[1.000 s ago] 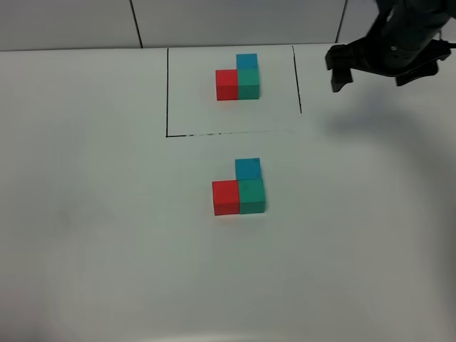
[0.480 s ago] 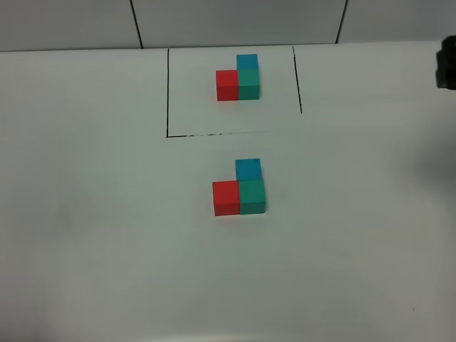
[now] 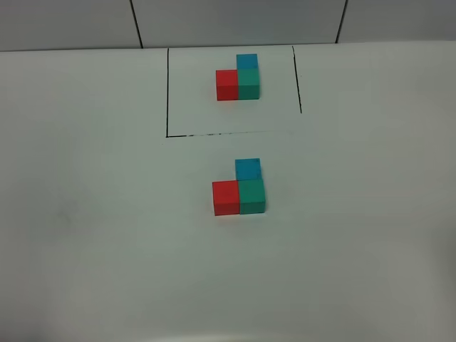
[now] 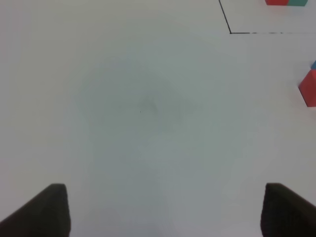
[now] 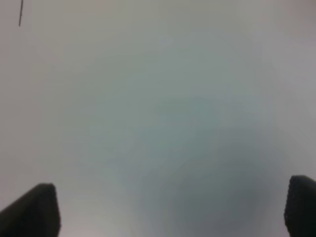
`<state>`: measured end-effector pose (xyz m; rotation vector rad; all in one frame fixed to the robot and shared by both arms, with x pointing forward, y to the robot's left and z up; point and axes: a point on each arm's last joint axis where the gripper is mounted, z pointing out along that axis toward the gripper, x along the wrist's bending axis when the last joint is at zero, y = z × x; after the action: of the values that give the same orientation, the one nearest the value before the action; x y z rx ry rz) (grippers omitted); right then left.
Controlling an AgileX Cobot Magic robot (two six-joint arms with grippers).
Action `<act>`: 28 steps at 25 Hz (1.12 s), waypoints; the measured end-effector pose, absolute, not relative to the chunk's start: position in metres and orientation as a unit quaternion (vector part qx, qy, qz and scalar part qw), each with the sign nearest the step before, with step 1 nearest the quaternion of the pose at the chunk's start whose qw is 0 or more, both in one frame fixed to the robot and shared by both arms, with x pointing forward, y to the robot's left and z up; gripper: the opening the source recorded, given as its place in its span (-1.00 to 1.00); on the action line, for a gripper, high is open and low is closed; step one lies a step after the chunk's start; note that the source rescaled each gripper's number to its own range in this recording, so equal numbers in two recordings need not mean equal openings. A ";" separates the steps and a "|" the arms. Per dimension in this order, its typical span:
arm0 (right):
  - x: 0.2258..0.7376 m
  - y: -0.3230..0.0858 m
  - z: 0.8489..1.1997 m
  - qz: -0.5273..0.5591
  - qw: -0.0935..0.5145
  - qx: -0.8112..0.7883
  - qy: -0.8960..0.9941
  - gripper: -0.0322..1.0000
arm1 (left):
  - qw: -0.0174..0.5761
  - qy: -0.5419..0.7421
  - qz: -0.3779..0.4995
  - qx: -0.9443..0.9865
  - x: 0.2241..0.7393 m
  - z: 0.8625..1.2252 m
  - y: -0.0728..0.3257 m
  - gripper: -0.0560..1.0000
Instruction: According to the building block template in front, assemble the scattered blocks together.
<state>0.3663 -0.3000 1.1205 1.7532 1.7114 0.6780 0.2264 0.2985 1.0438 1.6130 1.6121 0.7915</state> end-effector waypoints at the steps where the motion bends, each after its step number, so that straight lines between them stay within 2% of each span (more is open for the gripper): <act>1: 0.353 -0.301 1.120 0.261 0.301 0.658 0.640 0.71 | 0.356 0.624 0.306 0.624 0.226 1.044 0.299 0.88; 7: 0.290 -0.306 1.103 0.291 0.328 0.651 0.620 0.71 | 0.356 0.624 0.306 0.624 0.226 1.044 0.299 0.88; 12: 0.260 -0.306 1.083 0.318 0.335 0.645 0.609 0.71 | 0.356 0.624 0.306 0.624 0.226 1.044 0.299 0.88; 20: 0.241 -0.306 1.053 0.345 0.344 0.634 0.600 0.71 | 0.356 0.624 0.306 0.624 0.226 1.044 0.299 0.88; 28: 0.232 -0.306 1.052 0.369 0.364 0.621 0.588 0.67 | 0.356 0.624 0.306 0.624 0.226 1.044 0.299 0.88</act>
<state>0.2321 -0.3061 1.0523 1.5986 1.5116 0.9492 0.2264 0.2985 1.0438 1.6123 1.6126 0.7912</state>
